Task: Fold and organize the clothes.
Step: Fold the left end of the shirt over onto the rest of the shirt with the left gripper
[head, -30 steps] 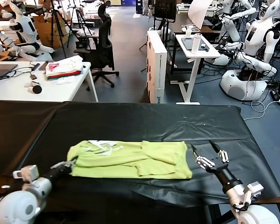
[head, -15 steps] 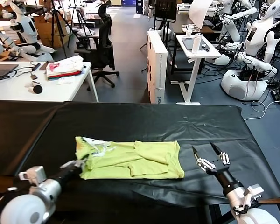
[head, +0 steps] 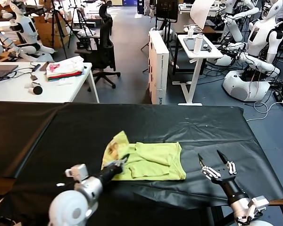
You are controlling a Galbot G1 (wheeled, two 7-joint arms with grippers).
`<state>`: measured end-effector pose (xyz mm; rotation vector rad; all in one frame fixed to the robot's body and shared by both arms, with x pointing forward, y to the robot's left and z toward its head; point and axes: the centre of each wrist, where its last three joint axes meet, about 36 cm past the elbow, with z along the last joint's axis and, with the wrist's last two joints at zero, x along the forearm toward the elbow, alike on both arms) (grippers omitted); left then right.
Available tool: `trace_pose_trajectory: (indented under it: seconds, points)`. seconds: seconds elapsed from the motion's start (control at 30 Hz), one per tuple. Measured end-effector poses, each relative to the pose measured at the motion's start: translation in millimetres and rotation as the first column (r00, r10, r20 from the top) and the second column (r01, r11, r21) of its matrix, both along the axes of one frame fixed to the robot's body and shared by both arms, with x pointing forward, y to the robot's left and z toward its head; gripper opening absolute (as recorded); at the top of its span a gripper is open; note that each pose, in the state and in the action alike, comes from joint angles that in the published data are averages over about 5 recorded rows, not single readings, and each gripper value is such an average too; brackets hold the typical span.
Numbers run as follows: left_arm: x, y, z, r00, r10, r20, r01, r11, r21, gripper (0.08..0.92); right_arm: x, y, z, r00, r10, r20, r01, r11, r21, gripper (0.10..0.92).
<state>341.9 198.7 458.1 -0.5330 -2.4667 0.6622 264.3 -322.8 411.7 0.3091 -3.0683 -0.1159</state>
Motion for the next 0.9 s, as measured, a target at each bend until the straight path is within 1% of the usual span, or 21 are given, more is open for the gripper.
trace_pose_trajectory:
  seconds: [0.17,0.43,0.9]
  points:
    - [9,-25,-4,0.9998,-0.02,-0.001,0.02,0.999,-0.033,0.18,1,1,-4,1.0,-0.004,-0.007,0.004,1.0,0.003,0.907]
    - [13,-57,-13,0.9982,-0.054,-0.027,0.051,0.995,-0.089,0.18,1,1,-7,1.0,-0.011,-0.009,0.011,1.0,0.003,0.907]
    - [24,-95,-24,0.9956,-0.077,-0.054,0.067,0.984,-0.163,0.18,0,1,-12,1.0,-0.019,-0.016,0.019,1.0,-0.002,0.907]
